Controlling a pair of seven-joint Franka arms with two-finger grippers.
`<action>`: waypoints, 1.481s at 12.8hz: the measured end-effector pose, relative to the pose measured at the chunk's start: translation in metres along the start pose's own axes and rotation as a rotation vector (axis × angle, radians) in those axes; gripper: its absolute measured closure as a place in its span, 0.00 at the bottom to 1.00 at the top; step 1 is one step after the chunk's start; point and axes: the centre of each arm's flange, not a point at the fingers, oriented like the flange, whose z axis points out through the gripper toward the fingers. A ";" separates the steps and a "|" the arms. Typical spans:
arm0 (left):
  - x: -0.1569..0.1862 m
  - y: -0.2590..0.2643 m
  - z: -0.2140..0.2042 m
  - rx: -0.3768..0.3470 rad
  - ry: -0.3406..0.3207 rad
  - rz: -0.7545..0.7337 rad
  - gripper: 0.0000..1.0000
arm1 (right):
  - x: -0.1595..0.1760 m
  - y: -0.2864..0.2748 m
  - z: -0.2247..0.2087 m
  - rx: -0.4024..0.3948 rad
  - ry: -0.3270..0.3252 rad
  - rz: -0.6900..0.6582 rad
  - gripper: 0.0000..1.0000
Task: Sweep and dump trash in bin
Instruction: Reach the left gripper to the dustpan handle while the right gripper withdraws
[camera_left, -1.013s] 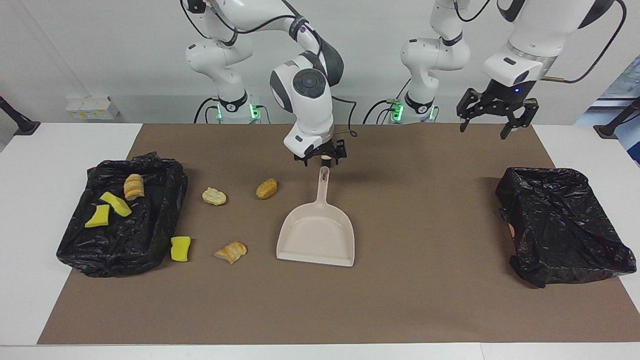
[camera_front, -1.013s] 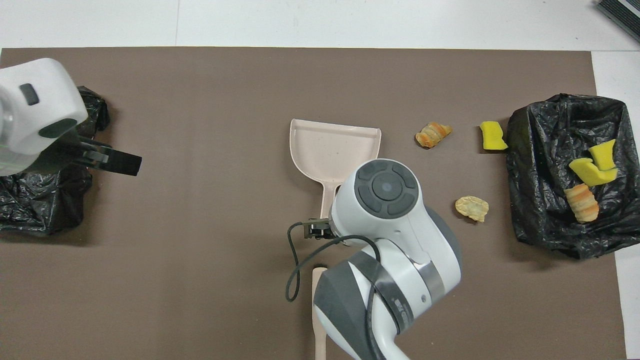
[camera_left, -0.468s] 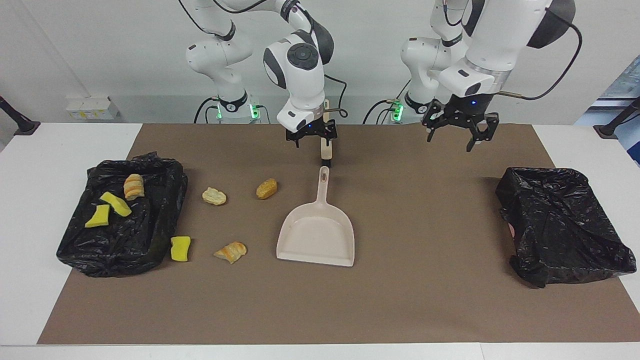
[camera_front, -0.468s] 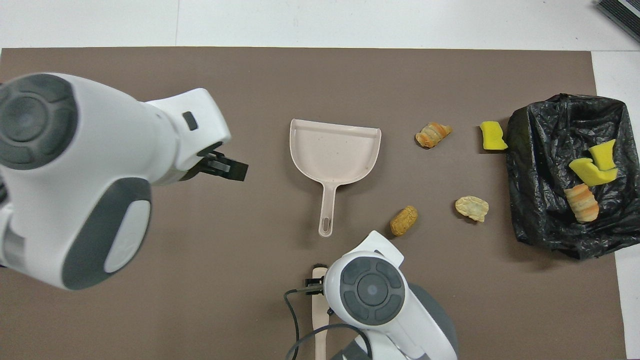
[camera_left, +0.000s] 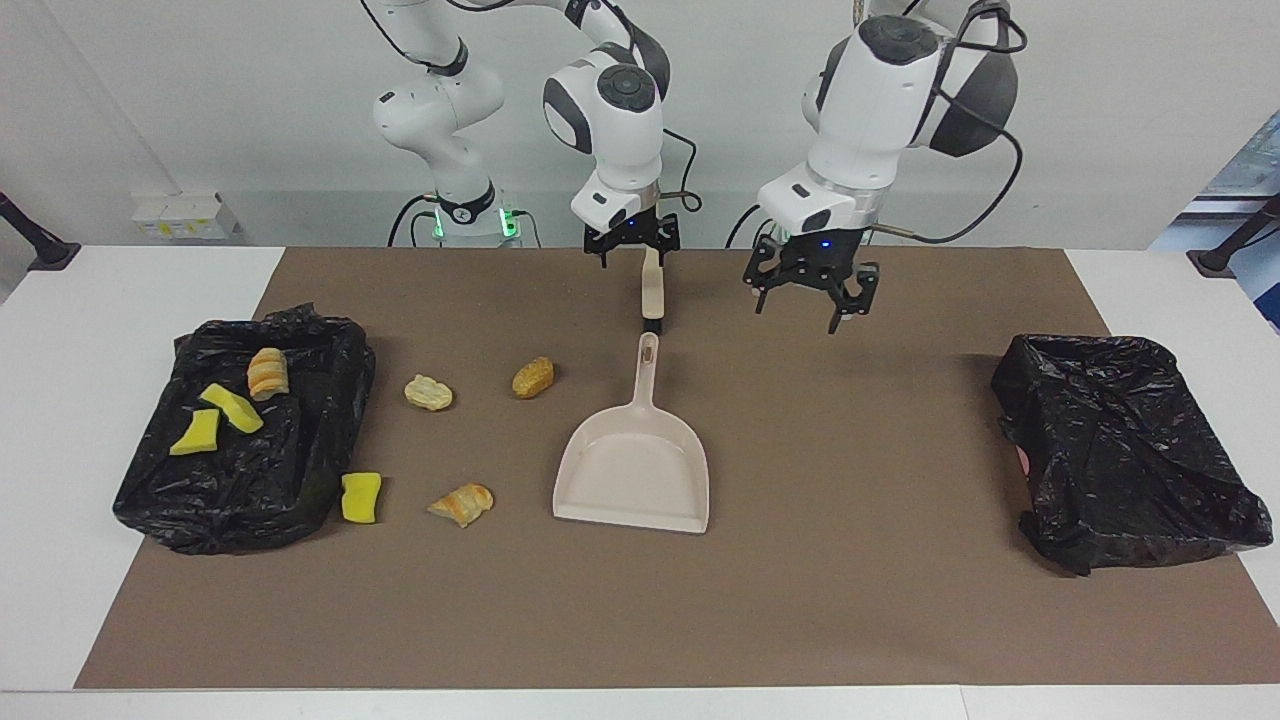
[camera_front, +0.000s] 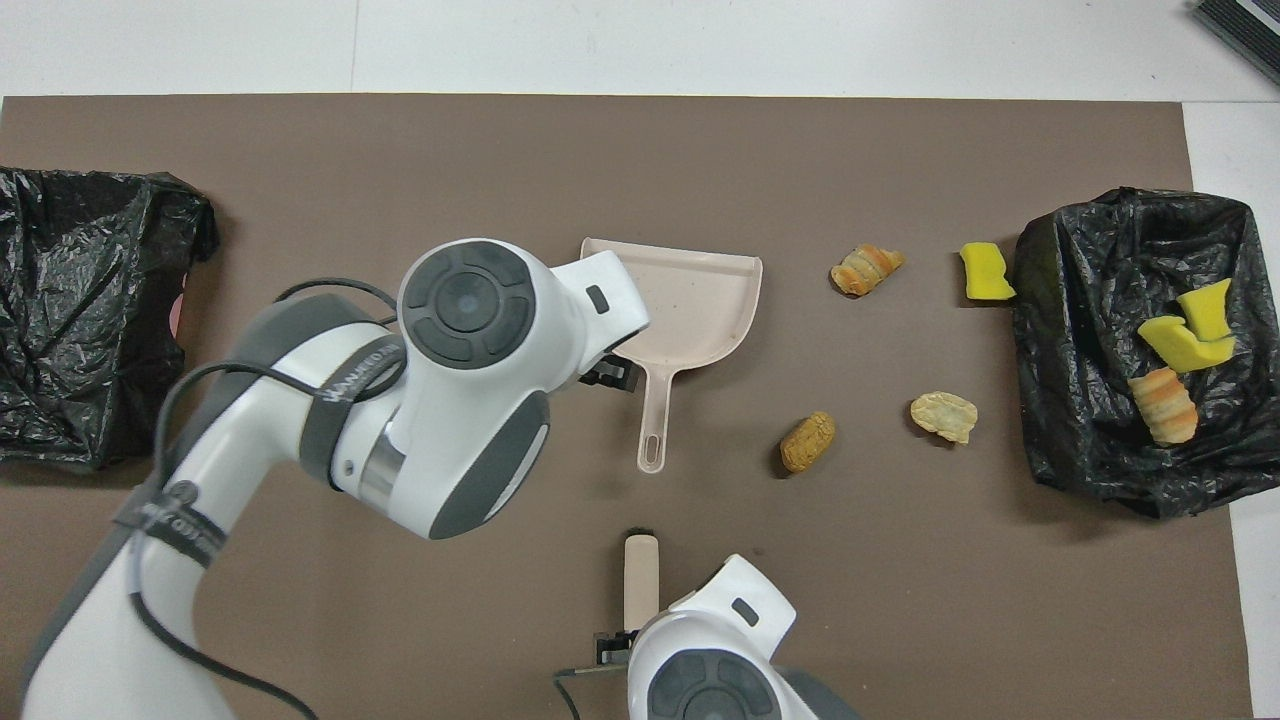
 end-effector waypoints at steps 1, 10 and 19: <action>-0.001 0.011 0.017 -0.002 0.003 -0.012 0.00 | -0.012 -0.003 0.000 -0.002 0.002 0.007 0.00; -0.012 0.069 0.071 -0.006 0.022 -0.085 0.00 | -0.087 -0.020 0.070 -0.032 0.011 0.042 0.00; -0.011 0.075 0.097 0.010 0.016 -0.104 0.39 | -0.090 -0.037 0.107 -0.022 0.023 0.041 0.07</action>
